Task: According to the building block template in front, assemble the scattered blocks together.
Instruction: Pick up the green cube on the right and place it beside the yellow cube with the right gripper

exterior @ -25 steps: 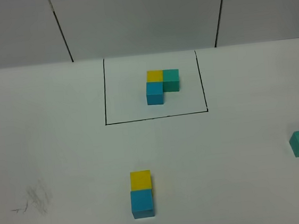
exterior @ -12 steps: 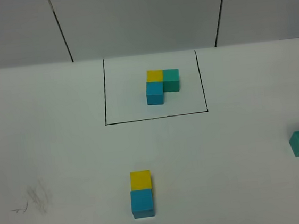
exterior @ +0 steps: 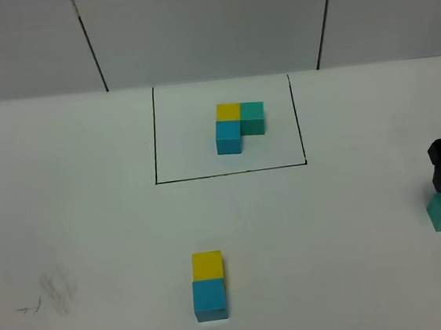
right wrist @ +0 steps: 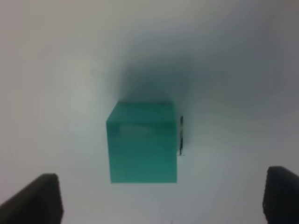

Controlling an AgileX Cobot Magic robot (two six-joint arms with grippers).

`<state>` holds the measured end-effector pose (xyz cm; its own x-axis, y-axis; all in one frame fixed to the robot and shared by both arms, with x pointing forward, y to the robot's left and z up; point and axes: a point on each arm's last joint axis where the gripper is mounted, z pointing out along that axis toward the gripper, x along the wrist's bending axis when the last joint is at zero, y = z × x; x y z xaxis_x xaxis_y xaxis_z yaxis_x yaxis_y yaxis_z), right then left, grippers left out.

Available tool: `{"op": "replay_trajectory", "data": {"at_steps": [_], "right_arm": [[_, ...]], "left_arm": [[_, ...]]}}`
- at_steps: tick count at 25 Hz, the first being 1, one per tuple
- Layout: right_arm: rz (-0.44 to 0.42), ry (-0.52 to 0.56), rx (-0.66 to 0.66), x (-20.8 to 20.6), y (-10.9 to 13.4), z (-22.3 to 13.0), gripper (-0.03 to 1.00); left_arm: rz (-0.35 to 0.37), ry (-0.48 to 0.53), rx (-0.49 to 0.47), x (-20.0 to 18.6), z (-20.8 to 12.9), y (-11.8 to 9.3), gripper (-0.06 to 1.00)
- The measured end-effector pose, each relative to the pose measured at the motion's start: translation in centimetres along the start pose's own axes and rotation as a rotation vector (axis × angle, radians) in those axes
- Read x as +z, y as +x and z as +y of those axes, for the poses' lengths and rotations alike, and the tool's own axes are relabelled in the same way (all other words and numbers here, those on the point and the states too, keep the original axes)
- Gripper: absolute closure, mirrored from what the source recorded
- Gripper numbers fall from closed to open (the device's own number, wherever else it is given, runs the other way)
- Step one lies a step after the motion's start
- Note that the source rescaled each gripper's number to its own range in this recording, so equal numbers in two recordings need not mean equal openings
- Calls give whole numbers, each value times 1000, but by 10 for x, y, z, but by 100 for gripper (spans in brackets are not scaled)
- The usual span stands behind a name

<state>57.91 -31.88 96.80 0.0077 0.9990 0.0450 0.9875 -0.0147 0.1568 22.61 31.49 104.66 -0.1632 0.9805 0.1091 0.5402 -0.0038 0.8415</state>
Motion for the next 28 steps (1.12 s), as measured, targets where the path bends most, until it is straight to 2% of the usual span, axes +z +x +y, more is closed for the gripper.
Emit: {"op": "replay_trajectory", "data": {"at_steps": [4,13,23,28], "right_arm": [[10,26,0,10,0,1,15],[23,9,12,34,1,-17,15],[33,-28,-20,40,6,-14,17],[44,-9,-20,54,11,-13,18]], "left_arm": [[0,0,0,0,0,0,27],[0,0,0,0,0,0,27],[0,0,0,0,0,0,27],[0,0,0,0,0,0,27]]}}
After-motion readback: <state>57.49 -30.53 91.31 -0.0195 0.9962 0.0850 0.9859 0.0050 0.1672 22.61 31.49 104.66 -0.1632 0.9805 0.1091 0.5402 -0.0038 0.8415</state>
